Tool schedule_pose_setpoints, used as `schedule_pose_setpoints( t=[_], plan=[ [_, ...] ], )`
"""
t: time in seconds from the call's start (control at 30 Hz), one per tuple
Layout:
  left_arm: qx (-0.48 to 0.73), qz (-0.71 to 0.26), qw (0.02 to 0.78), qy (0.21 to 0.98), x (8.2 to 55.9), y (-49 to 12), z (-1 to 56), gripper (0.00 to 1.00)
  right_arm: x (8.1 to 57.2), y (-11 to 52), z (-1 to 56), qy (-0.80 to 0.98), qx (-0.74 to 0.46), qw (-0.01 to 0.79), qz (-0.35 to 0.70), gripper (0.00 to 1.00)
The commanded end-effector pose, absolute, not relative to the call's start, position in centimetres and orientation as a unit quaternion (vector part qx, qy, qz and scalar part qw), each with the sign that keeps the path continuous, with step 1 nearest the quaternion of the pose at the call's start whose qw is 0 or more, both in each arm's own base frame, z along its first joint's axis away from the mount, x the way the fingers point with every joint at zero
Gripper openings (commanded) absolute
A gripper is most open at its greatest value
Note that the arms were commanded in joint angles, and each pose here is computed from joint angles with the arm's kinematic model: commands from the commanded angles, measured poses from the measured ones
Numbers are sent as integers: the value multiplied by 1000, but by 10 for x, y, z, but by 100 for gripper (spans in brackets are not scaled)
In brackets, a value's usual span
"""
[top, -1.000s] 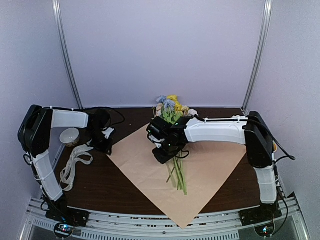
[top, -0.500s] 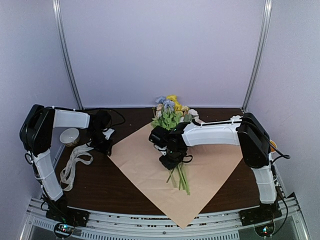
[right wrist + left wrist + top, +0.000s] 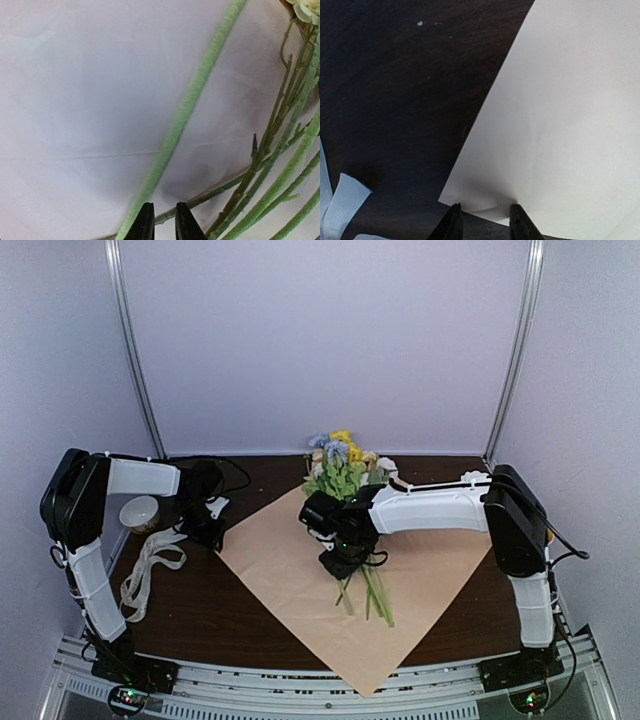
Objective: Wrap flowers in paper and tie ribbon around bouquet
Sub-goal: Adjust the fake flower on the flattened wrapping paper.
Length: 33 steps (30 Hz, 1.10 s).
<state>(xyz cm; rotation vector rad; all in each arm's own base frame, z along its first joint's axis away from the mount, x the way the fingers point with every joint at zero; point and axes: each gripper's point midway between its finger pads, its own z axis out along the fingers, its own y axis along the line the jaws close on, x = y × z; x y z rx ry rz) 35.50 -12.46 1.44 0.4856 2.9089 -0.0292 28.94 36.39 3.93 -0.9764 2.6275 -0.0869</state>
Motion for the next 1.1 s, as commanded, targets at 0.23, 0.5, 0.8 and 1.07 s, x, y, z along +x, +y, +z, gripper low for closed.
schedule_pose_setpoints(
  t=[0.23,0.5,0.8,1.07],
  plan=[
    [170,-8,83,982,354,-126,2,35,261,382,32,912,-376,163,5,17],
    [171,-10,77,982,353,-127,-2,35,264,355,25,916,-364,161,-54,16],
    [169,-5,80,982,354,-124,0,35,263,355,48,921,-343,181,-40,17],
    [168,-11,114,979,359,-127,23,35,262,358,121,924,-270,260,71,20]
  ],
)
